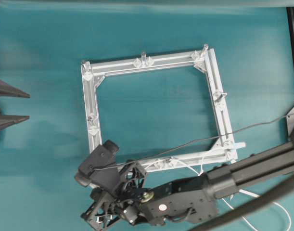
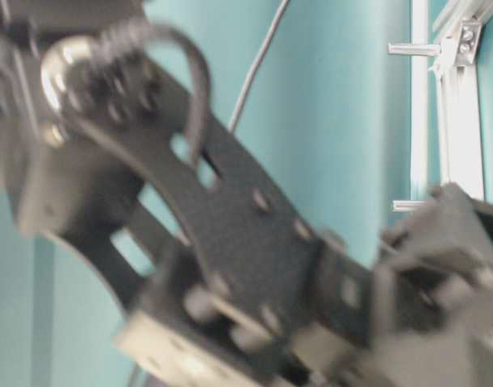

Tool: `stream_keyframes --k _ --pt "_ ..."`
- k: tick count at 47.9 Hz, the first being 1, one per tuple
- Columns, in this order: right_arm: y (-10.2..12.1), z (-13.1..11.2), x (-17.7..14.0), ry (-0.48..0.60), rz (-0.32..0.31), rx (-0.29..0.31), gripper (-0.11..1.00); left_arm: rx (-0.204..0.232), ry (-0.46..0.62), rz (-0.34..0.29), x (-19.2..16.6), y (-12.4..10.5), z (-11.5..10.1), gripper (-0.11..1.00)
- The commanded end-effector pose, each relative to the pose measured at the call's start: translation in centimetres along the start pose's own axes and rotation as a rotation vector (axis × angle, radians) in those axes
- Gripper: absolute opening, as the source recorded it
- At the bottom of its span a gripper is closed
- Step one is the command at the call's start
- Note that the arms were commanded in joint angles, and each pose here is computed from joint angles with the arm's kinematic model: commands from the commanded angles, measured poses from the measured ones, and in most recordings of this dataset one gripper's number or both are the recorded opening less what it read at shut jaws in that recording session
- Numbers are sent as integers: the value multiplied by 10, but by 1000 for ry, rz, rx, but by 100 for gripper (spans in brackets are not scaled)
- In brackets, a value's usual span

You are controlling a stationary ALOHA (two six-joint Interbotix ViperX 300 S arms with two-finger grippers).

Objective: Move the cable alternately left and right between 8 pins so it hooks onto each one.

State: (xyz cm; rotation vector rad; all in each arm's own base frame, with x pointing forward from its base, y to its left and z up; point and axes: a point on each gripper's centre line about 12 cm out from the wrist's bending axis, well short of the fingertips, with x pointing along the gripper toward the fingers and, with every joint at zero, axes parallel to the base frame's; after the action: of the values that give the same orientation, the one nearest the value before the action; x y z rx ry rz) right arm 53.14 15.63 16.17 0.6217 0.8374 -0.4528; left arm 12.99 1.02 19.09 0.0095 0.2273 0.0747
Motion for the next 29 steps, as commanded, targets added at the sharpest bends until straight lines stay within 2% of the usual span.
stream_keyframes --k 1,11,20,23,29 --pt "13 14 -5 -29 51 37 16 -6 -9 6 1 1 5 65" --pt "22 30 11 -56 84 83 16 -6 -9 6 1 1 5 65" --pt "19 54 23 -90 83 119 16 -6 -9 6 1 1 5 65" --pt "14 61 24 -95 68 131 16 -6 -9 6 1 1 5 65" --pt "-2 68 28 -90 -16 152 16 -4 -9 6 1 1 5 65"
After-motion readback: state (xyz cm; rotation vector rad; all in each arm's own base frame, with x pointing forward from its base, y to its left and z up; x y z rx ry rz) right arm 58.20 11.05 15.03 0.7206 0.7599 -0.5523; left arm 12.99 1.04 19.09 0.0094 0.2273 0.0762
